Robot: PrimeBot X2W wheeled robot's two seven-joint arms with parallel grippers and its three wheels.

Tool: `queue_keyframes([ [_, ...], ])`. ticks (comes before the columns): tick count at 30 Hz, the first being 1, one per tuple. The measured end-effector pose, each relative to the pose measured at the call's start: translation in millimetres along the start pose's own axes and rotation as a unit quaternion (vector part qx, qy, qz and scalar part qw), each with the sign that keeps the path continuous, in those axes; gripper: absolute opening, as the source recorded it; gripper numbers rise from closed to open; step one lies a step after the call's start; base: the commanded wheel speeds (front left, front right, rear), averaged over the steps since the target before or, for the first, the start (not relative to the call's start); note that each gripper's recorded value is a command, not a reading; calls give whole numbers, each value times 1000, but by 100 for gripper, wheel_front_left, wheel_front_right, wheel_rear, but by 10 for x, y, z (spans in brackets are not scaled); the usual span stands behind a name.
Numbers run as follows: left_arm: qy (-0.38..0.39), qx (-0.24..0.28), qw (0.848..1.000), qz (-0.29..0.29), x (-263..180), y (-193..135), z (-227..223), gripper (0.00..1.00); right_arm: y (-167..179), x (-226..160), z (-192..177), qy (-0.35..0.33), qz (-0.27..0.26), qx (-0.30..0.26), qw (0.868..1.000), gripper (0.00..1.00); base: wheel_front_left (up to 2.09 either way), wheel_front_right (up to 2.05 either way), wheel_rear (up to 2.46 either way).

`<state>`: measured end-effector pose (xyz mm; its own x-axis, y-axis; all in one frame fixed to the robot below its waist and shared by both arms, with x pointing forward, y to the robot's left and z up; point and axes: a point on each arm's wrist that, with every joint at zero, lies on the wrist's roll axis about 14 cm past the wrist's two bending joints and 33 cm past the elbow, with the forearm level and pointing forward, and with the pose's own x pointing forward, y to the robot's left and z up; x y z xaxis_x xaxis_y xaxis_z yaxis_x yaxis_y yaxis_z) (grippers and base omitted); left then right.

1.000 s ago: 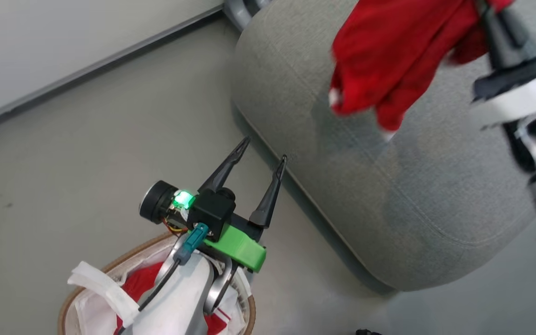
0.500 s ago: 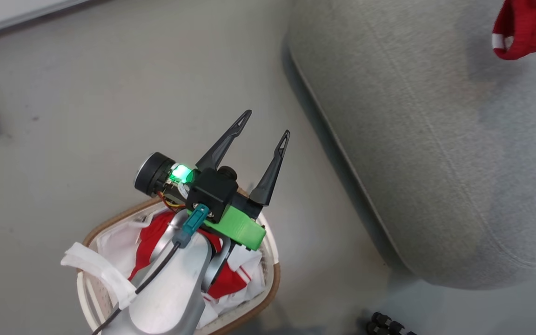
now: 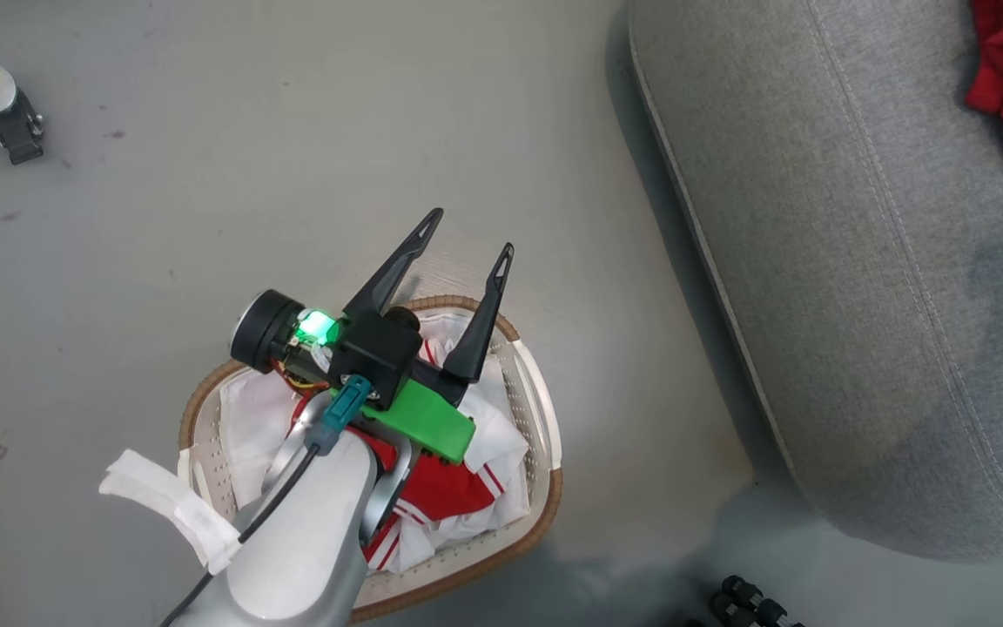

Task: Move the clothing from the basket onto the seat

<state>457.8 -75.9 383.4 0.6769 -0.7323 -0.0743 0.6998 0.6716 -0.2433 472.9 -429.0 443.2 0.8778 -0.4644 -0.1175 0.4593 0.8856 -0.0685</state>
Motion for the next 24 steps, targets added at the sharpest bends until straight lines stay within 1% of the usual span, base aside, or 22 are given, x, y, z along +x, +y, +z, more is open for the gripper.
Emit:
queue_keyframes([
  [3, 3, 3, 1000, -1, -18, -20, 8, 100, -95, -152, -122, 16, -13, 2, 1000, 100, 0, 0, 0],
  [6, 2, 3, 1000, -1, -40, -62, 50, 100, -94, -341, -229, 33, -7, -11, 999, 100, 0, 0, 0],
  [9, -7, 2, 1000, 6, -57, -74, 151, 100, -97, -495, -241, 37, 0, -20, 999, 100, 0, 0, 0],
  [12, -15, 7, 1000, 8, -80, -108, 252, 100, -52, -610, -180, 28, 9, -14, 999, 100, 0, 0, 0],
  [16, -26, 15, 999, 26, -149, -74, 382, 100, 148, -727, -71, 10, 41, -4, 999, 100, 0, 0, 0],
  [19, -35, 21, 998, 47, -240, -24, 489, 100, 433, -786, 107, -18, 84, 4, 996, 100, 0, 0, 0],
  [24, -48, 31, 993, 99, -418, 225, 641, 100, 956, -851, 355, -55, 149, 29, 987, 100, 0, 0, 0],
])
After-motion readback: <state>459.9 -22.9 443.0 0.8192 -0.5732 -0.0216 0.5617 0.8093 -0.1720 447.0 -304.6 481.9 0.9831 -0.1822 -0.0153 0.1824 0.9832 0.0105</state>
